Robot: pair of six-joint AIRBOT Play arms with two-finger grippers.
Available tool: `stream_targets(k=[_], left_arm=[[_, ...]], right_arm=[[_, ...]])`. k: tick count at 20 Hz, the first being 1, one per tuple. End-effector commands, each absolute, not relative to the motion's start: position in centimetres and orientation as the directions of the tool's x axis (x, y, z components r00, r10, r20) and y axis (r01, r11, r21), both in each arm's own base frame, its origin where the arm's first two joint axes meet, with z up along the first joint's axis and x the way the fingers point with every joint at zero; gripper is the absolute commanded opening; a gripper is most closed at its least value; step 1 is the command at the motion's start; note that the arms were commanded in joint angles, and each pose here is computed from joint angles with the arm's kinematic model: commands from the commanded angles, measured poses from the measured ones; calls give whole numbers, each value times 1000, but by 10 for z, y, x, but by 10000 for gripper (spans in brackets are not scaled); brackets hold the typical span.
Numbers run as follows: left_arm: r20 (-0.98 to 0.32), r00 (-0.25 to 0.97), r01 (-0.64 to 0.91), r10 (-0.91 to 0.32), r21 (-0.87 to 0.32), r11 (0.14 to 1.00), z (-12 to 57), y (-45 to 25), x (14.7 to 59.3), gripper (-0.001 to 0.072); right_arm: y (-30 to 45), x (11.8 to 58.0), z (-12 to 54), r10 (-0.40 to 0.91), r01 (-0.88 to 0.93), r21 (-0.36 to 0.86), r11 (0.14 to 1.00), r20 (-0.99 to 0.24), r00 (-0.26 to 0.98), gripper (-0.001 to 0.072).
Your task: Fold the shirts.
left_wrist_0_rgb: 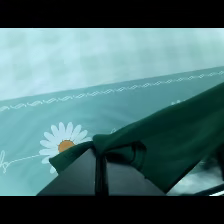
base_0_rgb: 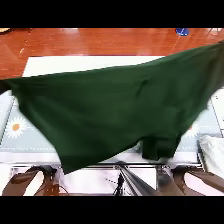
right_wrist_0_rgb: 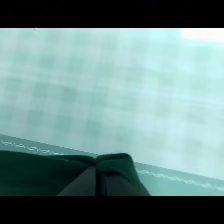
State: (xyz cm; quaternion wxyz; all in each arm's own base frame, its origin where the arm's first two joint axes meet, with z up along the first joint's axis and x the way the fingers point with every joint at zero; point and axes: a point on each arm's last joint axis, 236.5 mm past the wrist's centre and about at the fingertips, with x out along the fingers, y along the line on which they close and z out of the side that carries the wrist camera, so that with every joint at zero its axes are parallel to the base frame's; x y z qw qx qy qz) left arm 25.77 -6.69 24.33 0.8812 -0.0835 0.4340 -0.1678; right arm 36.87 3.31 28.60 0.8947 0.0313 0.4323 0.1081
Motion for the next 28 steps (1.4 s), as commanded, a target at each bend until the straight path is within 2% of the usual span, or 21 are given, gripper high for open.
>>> stream_targets(k=[1, 4, 7, 12, 13, 14, 15, 16, 17, 18, 20, 22, 25, 28], left_arm=[[-772, 513, 165, -374, -339, 926, 165, -55, 326, 16], [-768, 503, 101, -396, -403, 910, 126, -52, 376, 17], [-764, 462, 36, -450, -491, 870, 84, -57, 410, 17], [-823, 285, -58, -492, -527, 848, 8, -60, 412, 17], [-828, 254, -70, -499, -531, 845, -2, -61, 409, 20], [-832, 234, -77, -503, -532, 843, -8, -61, 407, 75], [-835, 230, -71, -501, -527, 847, -10, -60, 407, 269], [-837, 218, -58, -502, -525, 849, -8, -57, 404, 480], [-852, 182, -54, -490, -507, 860, -4, -47, 395, 611], [-880, 128, -52, -457, -466, 883, 0, -30, 382, 609], [-919, 48, -79, -391, -393, 916, 9, 6, 357, 596], [-913, 26, -163, -407, -405, 900, 19, 19, 336, 596], [-907, 4, -195, -420, -413, 890, 12, 17, 296, 596], [-893, -39, -249, -448, -426, 870, -27, 1, 247, 597]], right_arm=[[52, 449, 212, 321, -184, 263, 947, -801, 506, 37], [59, 501, 161, 330, -155, 292, 944, -801, 500, 38], [67, 519, 97, 318, -135, 288, 948, -858, 402, 39], [69, 526, 27, 312, -77, 302, 950, -908, 280, 45], [68, 527, 21, 309, -75, 300, 951, -912, 271, 141], [67, 526, 20, 307, -87, 295, 952, -913, 267, 273], [66, 524, 23, 306, -118, 284, 952, -914, 265, 374], [62, 518, 30, 301, -166, 265, 950, -918, 257, 389], [52, 508, 39, 271, -202, 225, 953, -931, 246, 388], [32, 497, 52, 216, -220, 164, 962, -946, 241, 389], [-11, 485, 83, 139, -145, 101, 984, -947, 289, 389], [-55, 450, 96, 63, -64, 50, 997, -973, 220, 389], [-90, 406, 102, 125, 76, 137, 988, -982, 141, 394], [-99, 382, 93, 258, 148, 283, 948, -952, 166, 468]])
